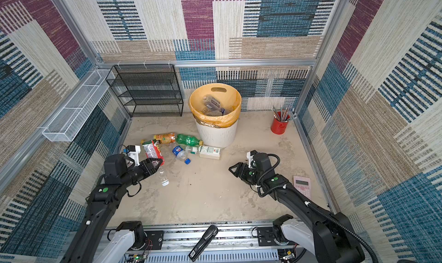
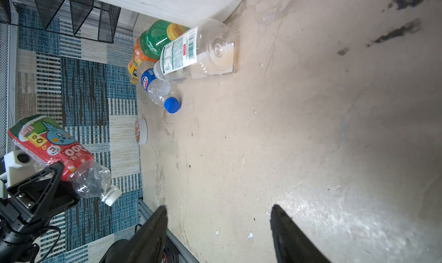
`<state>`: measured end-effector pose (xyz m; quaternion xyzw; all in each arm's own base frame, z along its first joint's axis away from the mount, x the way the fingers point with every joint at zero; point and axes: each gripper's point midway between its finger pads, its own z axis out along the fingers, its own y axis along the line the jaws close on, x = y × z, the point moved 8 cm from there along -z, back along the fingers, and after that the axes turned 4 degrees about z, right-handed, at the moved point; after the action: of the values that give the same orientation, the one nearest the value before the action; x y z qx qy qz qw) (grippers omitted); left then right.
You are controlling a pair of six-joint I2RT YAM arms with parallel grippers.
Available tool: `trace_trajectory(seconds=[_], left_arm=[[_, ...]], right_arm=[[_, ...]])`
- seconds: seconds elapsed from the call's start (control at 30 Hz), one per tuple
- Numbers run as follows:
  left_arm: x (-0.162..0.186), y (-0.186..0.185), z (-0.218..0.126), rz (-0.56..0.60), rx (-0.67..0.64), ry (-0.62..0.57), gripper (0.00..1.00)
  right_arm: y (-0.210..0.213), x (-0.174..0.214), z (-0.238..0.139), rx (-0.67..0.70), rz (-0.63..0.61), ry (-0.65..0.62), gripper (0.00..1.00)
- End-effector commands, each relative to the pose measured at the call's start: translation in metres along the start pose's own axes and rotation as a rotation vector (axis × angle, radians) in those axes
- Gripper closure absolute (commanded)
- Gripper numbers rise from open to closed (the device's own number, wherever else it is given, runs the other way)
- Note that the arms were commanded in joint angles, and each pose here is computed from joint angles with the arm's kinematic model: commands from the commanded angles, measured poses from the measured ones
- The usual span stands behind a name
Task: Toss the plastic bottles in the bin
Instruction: 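Lift the red-and-green label bottle over the bin and release it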
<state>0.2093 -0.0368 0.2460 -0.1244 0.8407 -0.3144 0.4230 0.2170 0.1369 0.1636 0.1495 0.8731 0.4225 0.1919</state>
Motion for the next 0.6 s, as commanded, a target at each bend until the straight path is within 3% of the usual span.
trace_trajectory(seconds=[0.0, 0.27, 0.43, 0.57], left_arm=[[-0.025, -0.024, -0.010, -0.084, 0.164, -0.190, 0.42], [-0.077, -0.084, -0.020, 0.047, 0.276, -0.317, 0.41], [-0.139, -0.164, 0.006, 0.231, 0.389, -0.389, 0.40], [-0.200, -0.221, 0.043, 0.252, 0.484, -0.499, 0.35]], right_arm=[[0.007, -0.003, 0.000, -0.032, -0.039, 0.000, 0.30], [0.010, -0.005, -0.001, -0.035, -0.054, -0.003, 0.30], [0.013, -0.005, -0.004, -0.041, -0.048, -0.019, 0.30], [0.016, -0.006, -0.011, -0.042, -0.050, -0.046, 0.30]])
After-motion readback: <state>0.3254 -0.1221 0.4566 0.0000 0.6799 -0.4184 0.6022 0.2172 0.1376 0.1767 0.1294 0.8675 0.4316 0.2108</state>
